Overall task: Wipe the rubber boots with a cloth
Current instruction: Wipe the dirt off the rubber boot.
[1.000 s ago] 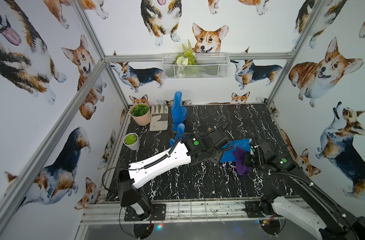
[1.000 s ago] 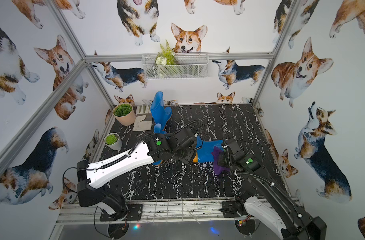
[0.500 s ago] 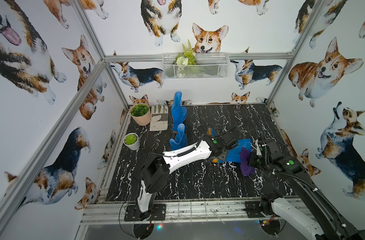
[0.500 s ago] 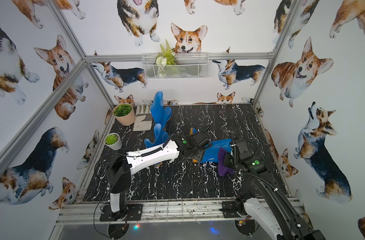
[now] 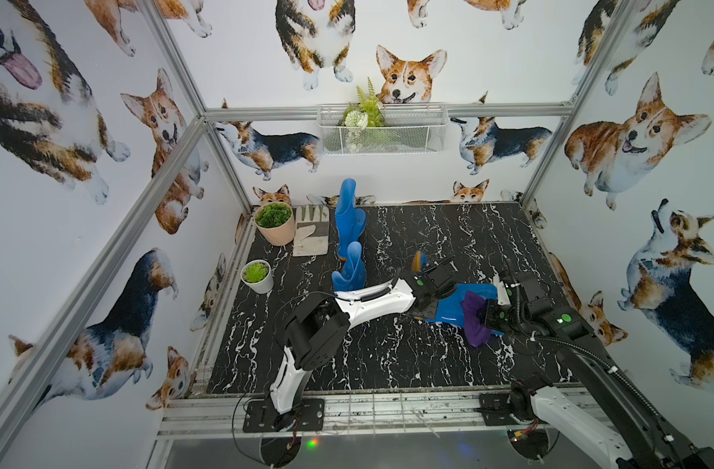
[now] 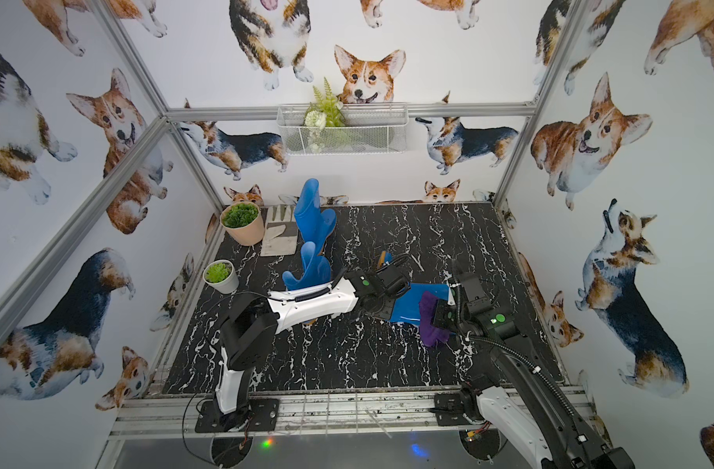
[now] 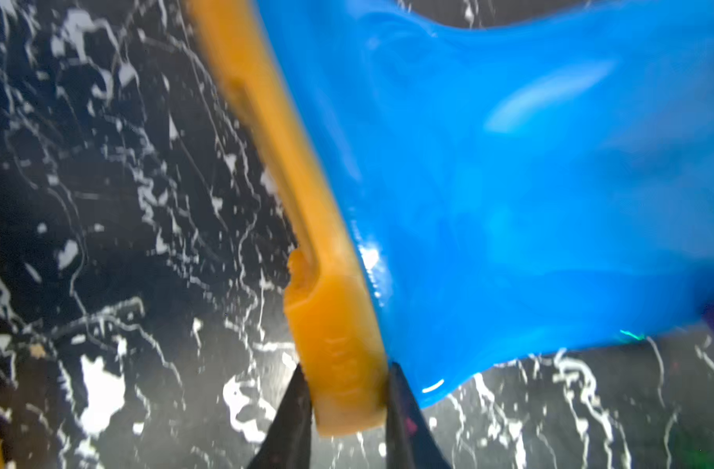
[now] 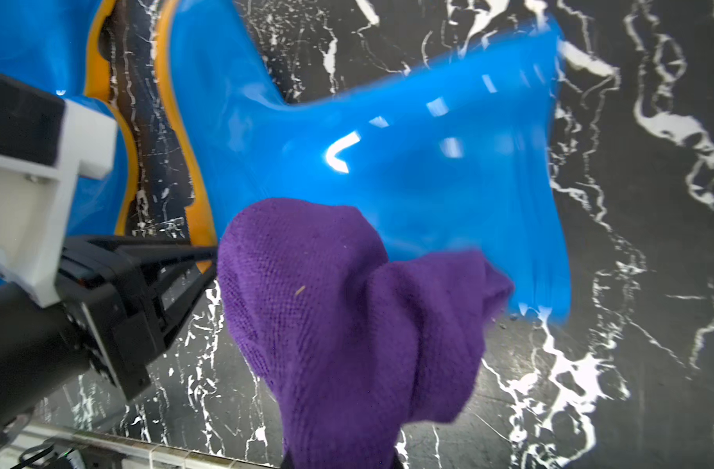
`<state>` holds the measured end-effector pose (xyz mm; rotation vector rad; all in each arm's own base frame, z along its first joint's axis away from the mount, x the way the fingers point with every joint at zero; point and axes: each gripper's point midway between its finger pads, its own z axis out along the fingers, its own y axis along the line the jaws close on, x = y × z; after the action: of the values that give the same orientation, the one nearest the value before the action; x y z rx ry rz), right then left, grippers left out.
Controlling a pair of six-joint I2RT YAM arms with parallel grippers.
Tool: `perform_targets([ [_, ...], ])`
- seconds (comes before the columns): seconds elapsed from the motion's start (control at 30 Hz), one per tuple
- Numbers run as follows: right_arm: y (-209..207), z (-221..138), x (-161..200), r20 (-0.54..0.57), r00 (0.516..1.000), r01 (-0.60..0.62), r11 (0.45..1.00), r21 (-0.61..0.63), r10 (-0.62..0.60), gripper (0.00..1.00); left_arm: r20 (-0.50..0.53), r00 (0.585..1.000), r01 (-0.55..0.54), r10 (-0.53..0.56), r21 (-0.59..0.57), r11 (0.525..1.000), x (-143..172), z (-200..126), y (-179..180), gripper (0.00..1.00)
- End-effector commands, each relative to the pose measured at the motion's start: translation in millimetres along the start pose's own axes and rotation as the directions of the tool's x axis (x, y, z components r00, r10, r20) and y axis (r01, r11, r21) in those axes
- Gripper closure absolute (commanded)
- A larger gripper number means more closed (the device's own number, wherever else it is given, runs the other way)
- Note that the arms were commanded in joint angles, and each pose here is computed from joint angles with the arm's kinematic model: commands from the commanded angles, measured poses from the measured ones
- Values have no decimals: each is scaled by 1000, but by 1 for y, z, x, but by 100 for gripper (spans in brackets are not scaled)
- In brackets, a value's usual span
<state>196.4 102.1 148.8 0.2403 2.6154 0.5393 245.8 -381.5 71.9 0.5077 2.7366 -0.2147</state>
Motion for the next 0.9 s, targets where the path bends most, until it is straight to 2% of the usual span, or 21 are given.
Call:
perform_targets([
  [0.0,22,-5,-7,11,999,52,994,-101,-51,100,0,999,47,-47,-1,999,9,-17,10,100],
  [0.17,49,-1,-3,-43,996,60,968,-244,-73,100,1,996,93,-93,16,996,24,-30,13,100],
  [0.33,72,18,5,-109,993,-5,922,-387,-41,100,-1,995,96,-96,11,995,31,-31,12,100],
  [0.4,62,28,7,-117,993,-17,940,-340,-24,100,1,996,93,-93,-1,996,30,-32,13,100],
  [0.47,43,36,9,-126,992,-27,972,-232,-3,100,7,996,87,-87,-4,996,28,-33,13,100],
  [0.57,30,44,10,-140,990,-23,987,-159,1,100,16,997,80,-80,-6,997,26,-36,14,93],
  [0.63,25,51,10,-142,990,-29,991,-131,11,83,18,997,75,-74,-3,997,25,-37,13,89],
  [0.67,23,54,10,-145,989,-32,992,-121,15,66,17,997,71,-71,-1,997,25,-36,13,89],
  [0.73,18,59,10,-146,989,-35,995,-95,21,42,16,998,68,-68,4,998,24,-37,11,87],
  [0.83,4,72,8,-151,988,-24,1000,-10,22,17,19,998,61,-61,7,998,23,-38,11,86],
  [0.87,-1,75,8,-158,987,-19,1000,19,22,1,23,998,58,-58,9,998,22,-40,11,85],
])
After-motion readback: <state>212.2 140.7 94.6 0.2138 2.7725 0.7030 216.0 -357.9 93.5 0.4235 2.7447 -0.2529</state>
